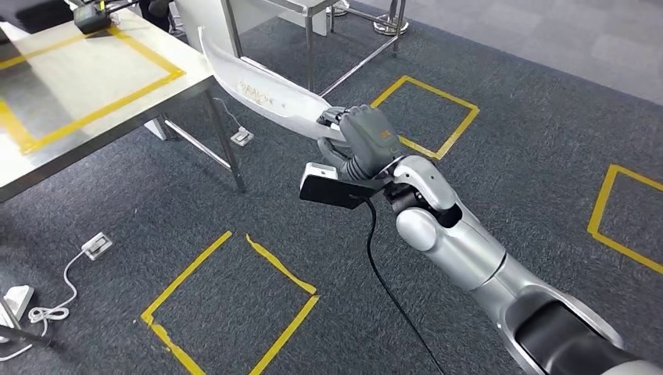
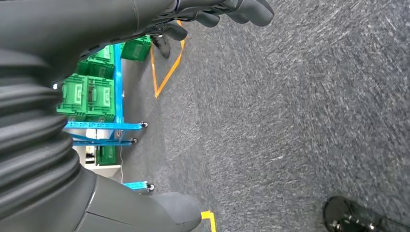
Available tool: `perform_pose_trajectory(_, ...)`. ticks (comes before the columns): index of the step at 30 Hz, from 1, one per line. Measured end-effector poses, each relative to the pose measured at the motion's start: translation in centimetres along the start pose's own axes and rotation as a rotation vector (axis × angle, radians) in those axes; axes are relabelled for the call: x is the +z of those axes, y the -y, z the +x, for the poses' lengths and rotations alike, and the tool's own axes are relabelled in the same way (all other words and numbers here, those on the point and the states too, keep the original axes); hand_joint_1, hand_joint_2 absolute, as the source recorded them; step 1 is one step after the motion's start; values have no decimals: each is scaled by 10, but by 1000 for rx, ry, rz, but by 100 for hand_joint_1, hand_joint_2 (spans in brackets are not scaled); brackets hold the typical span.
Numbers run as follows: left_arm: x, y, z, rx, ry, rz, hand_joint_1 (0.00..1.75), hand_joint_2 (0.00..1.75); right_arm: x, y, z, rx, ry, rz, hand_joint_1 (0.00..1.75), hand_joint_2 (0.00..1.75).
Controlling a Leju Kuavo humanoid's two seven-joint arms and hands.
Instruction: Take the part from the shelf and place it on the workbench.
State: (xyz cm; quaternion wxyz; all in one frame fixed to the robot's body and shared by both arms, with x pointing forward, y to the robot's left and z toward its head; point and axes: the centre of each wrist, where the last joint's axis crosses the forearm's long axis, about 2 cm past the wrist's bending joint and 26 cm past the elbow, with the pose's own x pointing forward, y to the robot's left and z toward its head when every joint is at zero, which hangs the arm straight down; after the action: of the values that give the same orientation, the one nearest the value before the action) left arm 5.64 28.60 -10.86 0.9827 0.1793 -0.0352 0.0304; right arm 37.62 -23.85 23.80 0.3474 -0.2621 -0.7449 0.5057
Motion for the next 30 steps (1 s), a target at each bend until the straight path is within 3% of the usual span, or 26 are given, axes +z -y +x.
perform_pose_trajectory(14, 0, 0, 7, 5, 7, 0, 0, 175, 5, -2, 1, 2, 1, 4, 175, 175)
perform_pose_trajectory(30, -3, -9, 12, 9, 1, 11, 0, 175, -9, 24, 20, 11, 48, -50, 175, 175)
